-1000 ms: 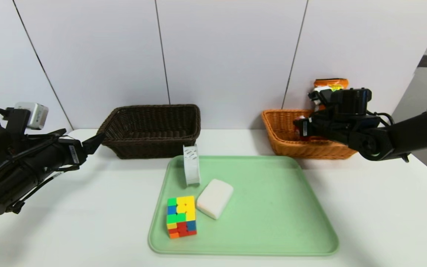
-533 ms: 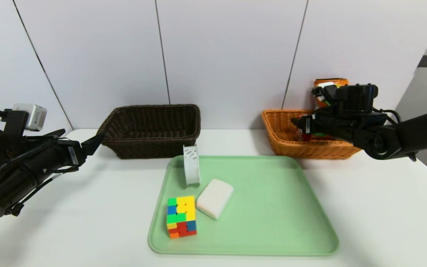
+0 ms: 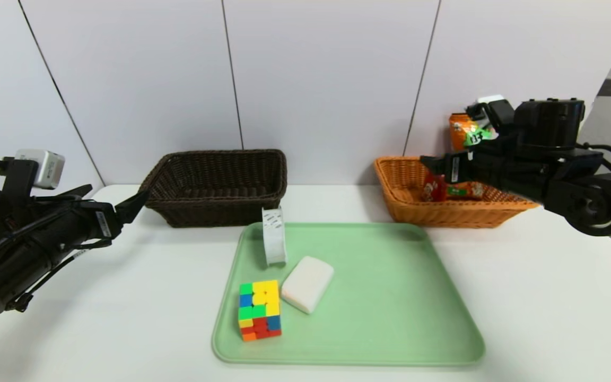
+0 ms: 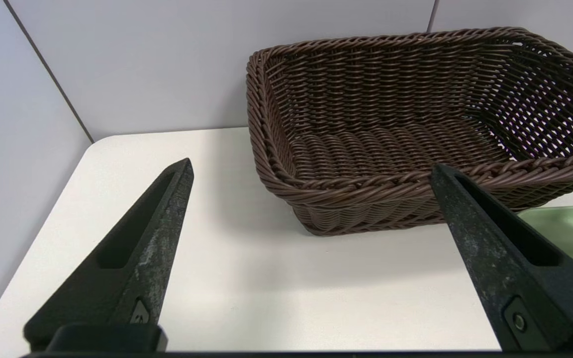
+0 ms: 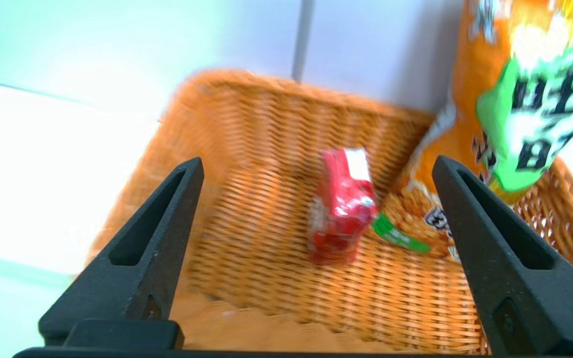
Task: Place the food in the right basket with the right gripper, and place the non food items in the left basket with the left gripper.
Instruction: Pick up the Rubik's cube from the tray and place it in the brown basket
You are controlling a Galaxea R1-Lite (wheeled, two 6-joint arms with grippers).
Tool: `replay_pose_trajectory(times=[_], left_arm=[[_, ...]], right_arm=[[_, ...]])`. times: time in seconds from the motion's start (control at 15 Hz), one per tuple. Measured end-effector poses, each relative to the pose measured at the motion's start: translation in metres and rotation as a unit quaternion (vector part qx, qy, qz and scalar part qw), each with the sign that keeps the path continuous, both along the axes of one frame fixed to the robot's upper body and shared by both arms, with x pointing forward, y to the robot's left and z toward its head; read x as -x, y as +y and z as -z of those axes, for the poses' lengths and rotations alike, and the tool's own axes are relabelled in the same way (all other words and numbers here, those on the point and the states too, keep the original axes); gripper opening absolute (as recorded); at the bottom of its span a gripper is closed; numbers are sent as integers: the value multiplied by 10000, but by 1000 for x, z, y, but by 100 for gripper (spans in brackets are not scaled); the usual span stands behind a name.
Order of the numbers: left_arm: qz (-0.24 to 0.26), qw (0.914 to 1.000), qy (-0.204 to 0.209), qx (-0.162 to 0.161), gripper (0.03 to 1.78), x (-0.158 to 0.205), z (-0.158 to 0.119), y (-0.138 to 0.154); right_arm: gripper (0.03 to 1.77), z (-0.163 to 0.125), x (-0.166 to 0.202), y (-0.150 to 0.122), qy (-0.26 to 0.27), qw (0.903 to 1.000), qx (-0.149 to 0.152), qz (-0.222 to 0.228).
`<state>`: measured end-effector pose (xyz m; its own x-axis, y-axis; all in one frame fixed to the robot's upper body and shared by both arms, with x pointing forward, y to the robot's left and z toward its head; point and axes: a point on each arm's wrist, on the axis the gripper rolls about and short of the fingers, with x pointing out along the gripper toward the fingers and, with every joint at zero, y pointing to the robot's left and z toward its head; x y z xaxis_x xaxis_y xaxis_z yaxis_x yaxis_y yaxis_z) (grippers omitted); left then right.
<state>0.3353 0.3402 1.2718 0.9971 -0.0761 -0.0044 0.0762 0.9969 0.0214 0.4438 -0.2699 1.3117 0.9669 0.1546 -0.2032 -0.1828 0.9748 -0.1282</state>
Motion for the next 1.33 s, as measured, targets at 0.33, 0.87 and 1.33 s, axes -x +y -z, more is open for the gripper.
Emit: replay_pose_trajectory(times=[0.33, 0.87, 1.33], left_arm=[[15, 10000, 52, -17, 169, 4, 2, 0], [32, 10000, 27, -16, 169, 2, 1, -1], [598, 9982, -77, -26, 169, 10, -4, -26]], right_arm=[[165, -31, 53, 40, -353, 9963, -73, -780], [169, -21, 117, 114, 290, 9705, 266, -2379], [169, -11, 114, 123, 446, 9679, 326, -2452]])
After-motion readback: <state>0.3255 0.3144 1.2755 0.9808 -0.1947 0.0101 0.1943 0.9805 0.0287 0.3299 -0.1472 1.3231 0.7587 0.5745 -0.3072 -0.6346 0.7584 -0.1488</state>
